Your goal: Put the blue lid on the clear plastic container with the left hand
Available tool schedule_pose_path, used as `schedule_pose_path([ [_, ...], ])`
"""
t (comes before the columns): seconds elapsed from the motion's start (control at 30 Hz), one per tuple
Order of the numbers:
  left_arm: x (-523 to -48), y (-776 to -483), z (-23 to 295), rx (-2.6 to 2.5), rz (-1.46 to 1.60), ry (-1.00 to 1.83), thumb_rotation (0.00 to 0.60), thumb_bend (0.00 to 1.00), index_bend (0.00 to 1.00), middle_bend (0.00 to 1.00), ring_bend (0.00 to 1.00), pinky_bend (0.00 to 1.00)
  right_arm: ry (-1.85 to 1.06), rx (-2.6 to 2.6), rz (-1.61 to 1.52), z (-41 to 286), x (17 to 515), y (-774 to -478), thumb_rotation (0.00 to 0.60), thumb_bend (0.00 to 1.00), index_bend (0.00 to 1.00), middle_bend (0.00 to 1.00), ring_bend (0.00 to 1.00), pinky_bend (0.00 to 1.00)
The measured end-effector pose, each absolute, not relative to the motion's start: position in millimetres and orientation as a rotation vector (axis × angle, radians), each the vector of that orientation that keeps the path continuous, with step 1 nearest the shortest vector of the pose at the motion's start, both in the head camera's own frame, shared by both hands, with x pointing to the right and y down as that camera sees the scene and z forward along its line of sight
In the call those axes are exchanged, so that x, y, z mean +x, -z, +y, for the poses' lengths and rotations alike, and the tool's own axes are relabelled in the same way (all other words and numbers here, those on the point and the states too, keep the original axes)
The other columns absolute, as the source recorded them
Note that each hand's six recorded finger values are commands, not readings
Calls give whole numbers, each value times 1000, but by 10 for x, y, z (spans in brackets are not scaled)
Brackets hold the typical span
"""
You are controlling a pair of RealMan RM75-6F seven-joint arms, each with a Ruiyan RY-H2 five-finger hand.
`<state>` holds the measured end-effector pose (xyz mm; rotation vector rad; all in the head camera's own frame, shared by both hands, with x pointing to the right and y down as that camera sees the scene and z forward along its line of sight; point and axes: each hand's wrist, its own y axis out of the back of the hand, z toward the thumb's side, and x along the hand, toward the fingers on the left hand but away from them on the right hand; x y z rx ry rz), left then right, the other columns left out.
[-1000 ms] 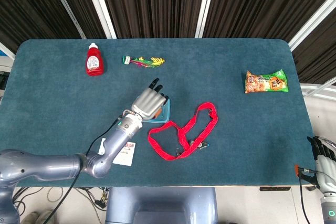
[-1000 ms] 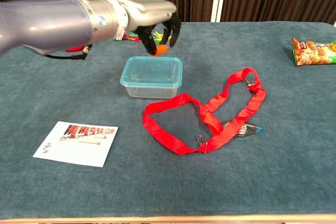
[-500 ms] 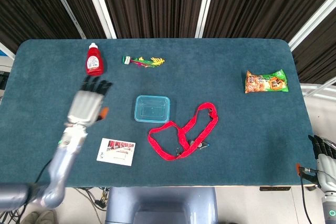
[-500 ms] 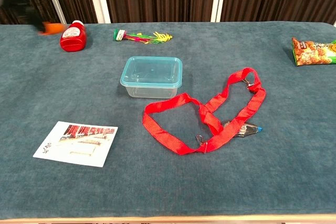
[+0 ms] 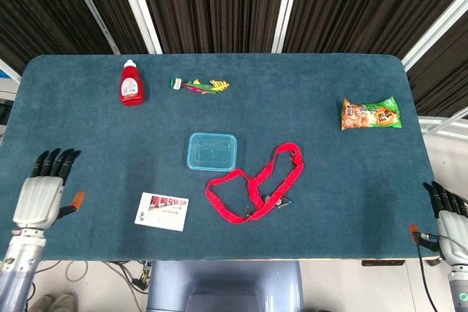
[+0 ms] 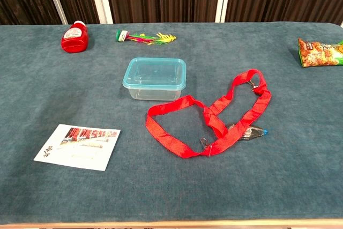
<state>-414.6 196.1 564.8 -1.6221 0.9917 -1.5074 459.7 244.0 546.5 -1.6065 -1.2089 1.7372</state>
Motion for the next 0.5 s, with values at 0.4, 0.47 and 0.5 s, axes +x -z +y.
schedule_pose_path([
  [0.4, -4379, -5576, 2142, -1624, 1042, 1513, 600, 333, 73, 73, 0, 0, -1586, -1636, -1163, 2404, 4479, -5404, 600, 392, 56, 38, 23, 0],
  [0.47, -4383, -5575, 2136, -1624, 1046, 1515, 600, 333, 73, 72, 0, 0, -1579, -1636, -1162, 2404, 4474, -5399, 600, 393, 56, 38, 23, 0],
  [0.5, -4387, -5576, 2133, -1625, 1048, 1516, 600, 333, 73, 72, 0, 0, -1577, -1636, -1164, 2409, 4475, -5399, 600, 393, 56, 38, 23, 0],
])
